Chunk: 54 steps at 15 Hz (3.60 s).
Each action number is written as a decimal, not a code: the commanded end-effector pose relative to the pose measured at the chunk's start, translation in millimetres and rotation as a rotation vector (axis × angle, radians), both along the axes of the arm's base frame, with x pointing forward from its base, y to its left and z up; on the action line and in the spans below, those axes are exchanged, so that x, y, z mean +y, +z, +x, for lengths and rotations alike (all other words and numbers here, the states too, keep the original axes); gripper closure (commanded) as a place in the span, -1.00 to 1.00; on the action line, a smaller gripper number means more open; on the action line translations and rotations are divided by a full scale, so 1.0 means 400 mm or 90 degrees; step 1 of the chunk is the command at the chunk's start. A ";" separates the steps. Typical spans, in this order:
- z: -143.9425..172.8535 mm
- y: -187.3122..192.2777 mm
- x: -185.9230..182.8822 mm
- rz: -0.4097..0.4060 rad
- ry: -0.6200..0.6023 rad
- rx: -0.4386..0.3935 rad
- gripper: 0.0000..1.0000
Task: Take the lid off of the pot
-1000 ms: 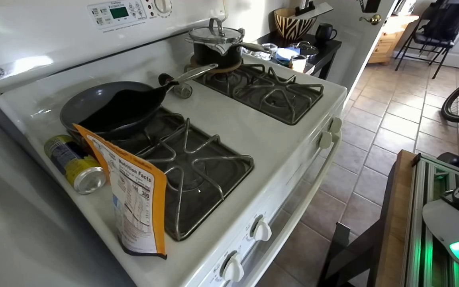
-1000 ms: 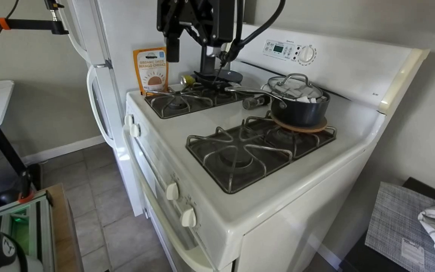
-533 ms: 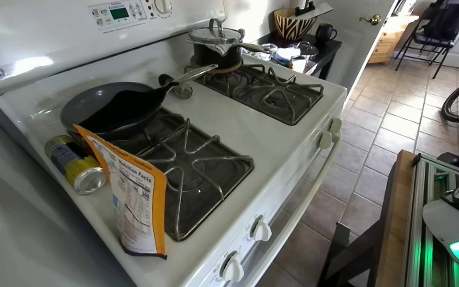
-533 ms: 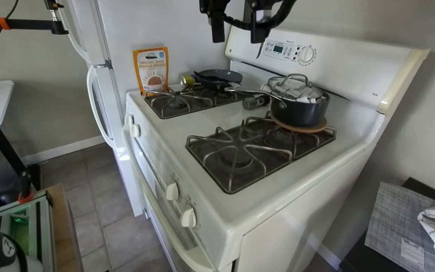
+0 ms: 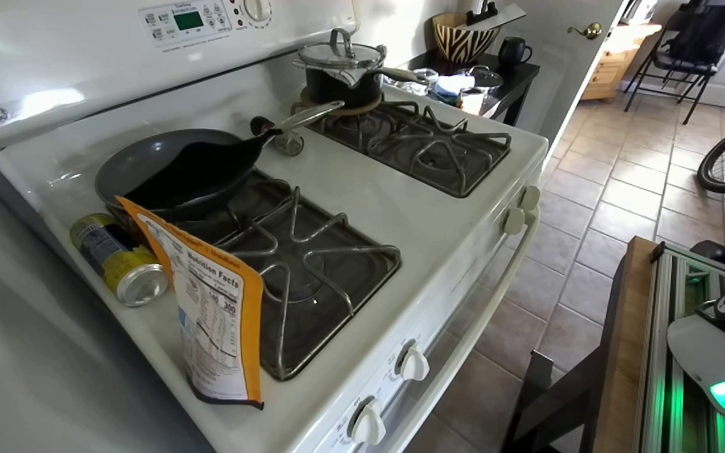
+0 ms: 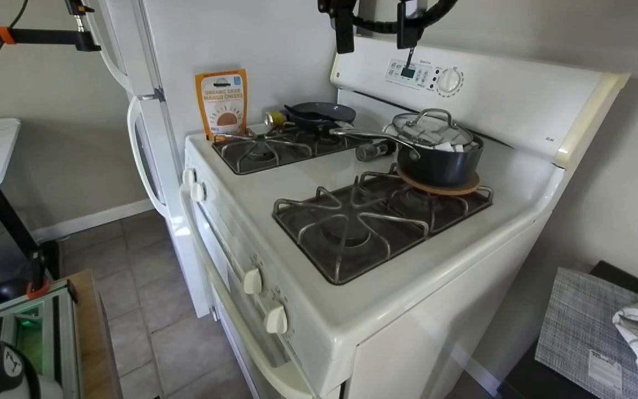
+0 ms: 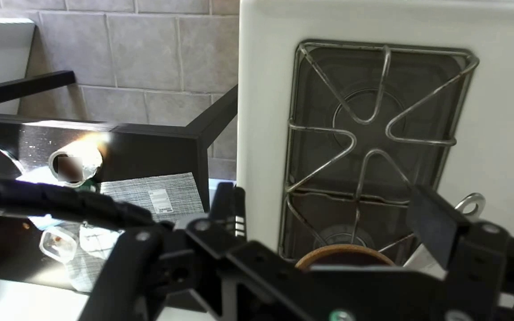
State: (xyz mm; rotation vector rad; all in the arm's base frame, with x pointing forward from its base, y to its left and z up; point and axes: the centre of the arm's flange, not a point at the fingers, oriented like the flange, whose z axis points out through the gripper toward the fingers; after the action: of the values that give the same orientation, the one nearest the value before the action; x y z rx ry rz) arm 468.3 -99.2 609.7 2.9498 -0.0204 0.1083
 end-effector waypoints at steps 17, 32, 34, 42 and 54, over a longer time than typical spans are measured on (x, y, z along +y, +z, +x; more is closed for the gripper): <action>0.000 0.002 -0.001 0.000 -0.001 -0.001 -1.00; 0.358 -0.056 0.072 0.067 0.060 -0.135 -1.00; 0.361 -0.061 0.071 0.066 0.060 -0.133 -1.00; 0.478 -0.129 0.123 0.078 -0.157 -0.160 -1.00; 0.650 -0.277 0.226 0.109 -0.242 -0.174 -0.61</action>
State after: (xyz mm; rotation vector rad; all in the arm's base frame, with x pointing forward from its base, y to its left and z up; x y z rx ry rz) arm 712.8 -9.8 504.6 3.0096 -0.6303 0.4680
